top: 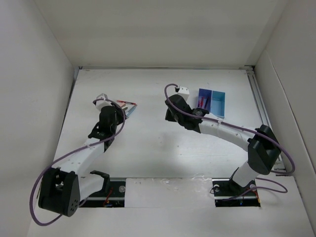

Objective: Sort the stationery into containers
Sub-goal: Pick up the pen from the center of the board.

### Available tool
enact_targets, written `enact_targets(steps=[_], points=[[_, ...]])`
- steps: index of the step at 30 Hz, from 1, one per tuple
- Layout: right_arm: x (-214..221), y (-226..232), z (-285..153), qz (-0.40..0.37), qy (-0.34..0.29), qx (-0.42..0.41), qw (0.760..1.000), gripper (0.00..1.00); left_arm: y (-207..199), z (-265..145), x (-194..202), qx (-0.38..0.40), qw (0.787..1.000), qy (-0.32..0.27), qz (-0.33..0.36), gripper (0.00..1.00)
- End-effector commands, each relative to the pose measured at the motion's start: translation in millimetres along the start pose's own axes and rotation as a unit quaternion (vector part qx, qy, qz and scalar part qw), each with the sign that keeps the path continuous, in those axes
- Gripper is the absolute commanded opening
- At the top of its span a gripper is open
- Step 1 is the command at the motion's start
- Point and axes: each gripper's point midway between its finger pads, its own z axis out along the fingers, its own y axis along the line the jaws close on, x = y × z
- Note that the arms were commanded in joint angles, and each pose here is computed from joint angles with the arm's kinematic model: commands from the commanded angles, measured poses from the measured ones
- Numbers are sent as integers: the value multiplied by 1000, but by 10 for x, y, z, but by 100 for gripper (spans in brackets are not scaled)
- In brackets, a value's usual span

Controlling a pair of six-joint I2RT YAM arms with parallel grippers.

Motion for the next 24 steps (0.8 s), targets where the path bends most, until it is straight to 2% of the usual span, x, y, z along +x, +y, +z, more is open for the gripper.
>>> enact_targets(steps=[1, 8, 9, 10, 11, 12, 13, 15, 16, 24], points=[[-16, 133, 28, 18, -8, -32, 999, 0, -137, 103, -303, -20, 999, -29, 6, 22], [-18, 126, 16, 19, -11, -34, 999, 0, -89, 567, -409, -69, 997, -10, -26, 24], [-18, 127, 15, 19, -11, -34, 999, 0, -17, 668, -310, -88, 996, 5, -26, 25], [-17, 113, -9, 24, -11, -35, 999, 0, -77, 734, -416, -92, 995, -5, -26, 25], [-45, 90, -9, 29, -14, -38, 999, 0, 19, 831, -297, -119, 992, 13, -27, 27], [-46, 90, -9, 29, -14, -38, 999, 0, -61, 848, -418, -114, 993, -1, -35, 28], [-62, 69, 4, 32, -12, -38, 999, 0, 21, 940, -284, -134, 990, 22, -26, 28], [-61, 54, -17, 32, -12, -38, 999, 0, -1, 1068, -394, -143, 989, 18, -41, 28], [-118, 35, -33, 37, -18, -38, 998, 0, 56, 1135, -291, -158, 986, 32, -46, 28], [-120, 42, -46, 41, -13, -48, 998, 0, 350, 1385, -441, -165, 978, 36, -119, 29]])
